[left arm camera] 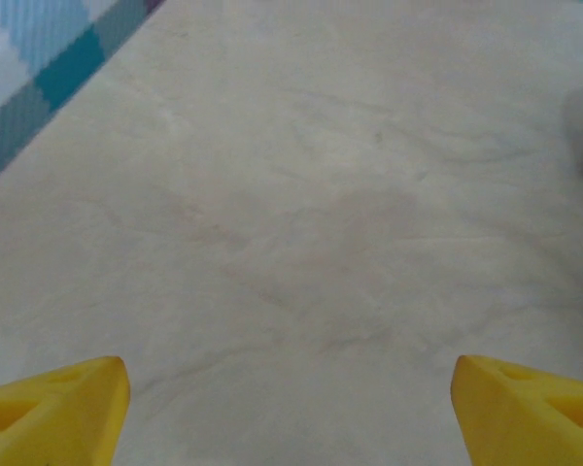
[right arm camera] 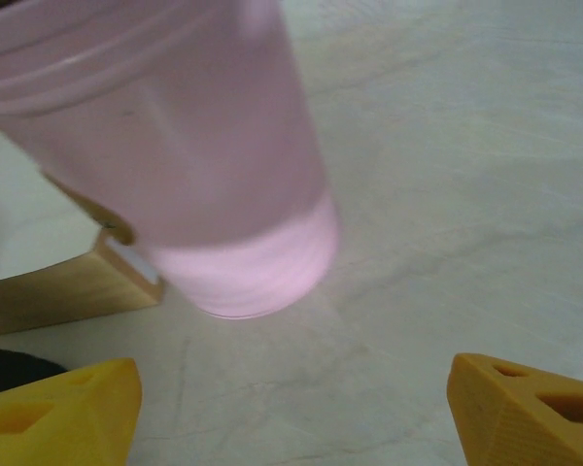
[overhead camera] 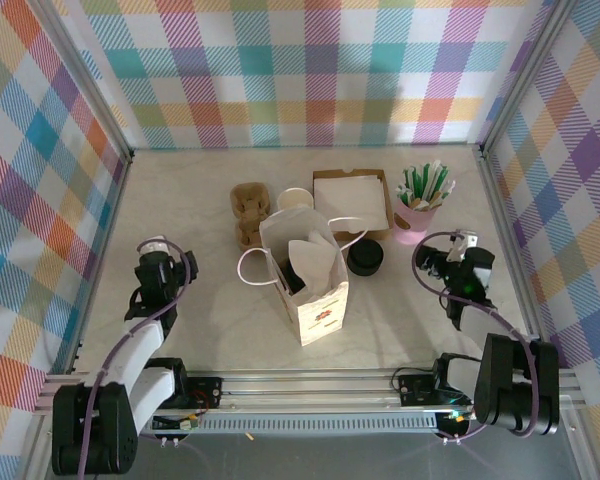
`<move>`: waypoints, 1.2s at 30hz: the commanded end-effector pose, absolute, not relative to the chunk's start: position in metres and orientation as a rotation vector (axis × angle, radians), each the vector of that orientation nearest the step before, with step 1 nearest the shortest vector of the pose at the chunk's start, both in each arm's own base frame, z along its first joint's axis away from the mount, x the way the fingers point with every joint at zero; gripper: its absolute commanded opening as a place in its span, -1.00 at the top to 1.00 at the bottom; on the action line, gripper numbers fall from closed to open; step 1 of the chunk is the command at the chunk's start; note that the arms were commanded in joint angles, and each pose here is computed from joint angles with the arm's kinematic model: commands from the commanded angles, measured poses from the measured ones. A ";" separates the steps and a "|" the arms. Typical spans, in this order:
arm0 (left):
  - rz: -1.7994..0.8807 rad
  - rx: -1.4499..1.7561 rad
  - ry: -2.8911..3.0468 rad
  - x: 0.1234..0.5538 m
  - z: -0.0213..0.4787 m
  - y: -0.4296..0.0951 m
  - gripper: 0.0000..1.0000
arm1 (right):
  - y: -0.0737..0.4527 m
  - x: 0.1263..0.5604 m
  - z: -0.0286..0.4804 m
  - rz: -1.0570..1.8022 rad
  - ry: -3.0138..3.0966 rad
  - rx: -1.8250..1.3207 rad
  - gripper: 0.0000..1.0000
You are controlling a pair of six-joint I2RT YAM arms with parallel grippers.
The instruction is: Pack the takeout coffee
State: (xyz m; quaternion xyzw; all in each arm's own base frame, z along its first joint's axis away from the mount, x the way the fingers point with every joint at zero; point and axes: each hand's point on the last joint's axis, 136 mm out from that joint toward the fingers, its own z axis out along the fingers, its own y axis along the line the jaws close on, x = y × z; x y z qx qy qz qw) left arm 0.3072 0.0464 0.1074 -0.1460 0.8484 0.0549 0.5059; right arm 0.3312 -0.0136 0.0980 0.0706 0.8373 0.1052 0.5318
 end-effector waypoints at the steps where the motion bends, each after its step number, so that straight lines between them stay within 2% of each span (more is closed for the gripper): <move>1: -0.006 -0.298 1.930 0.329 0.123 0.031 -0.74 | -0.001 0.344 0.129 0.307 1.851 0.063 -0.66; 12: -0.121 -0.230 1.836 0.360 0.120 0.015 -0.78 | 0.008 0.367 0.123 0.353 1.784 -0.018 -0.73; 18: -0.145 -0.183 1.831 0.376 0.112 0.009 -0.79 | 0.012 0.362 0.116 0.349 1.749 -0.041 -0.76; 23: -0.133 -0.185 1.833 0.382 0.099 0.010 -1.00 | 0.010 0.368 0.107 0.321 1.774 -0.017 -1.00; 29: -0.077 -0.200 1.850 0.385 0.090 0.011 -1.00 | 0.009 0.396 0.093 0.134 1.931 0.044 -0.98; 36: 0.027 -0.223 1.884 0.390 0.088 0.013 -1.00 | 0.003 0.396 0.093 0.069 1.926 0.077 -0.98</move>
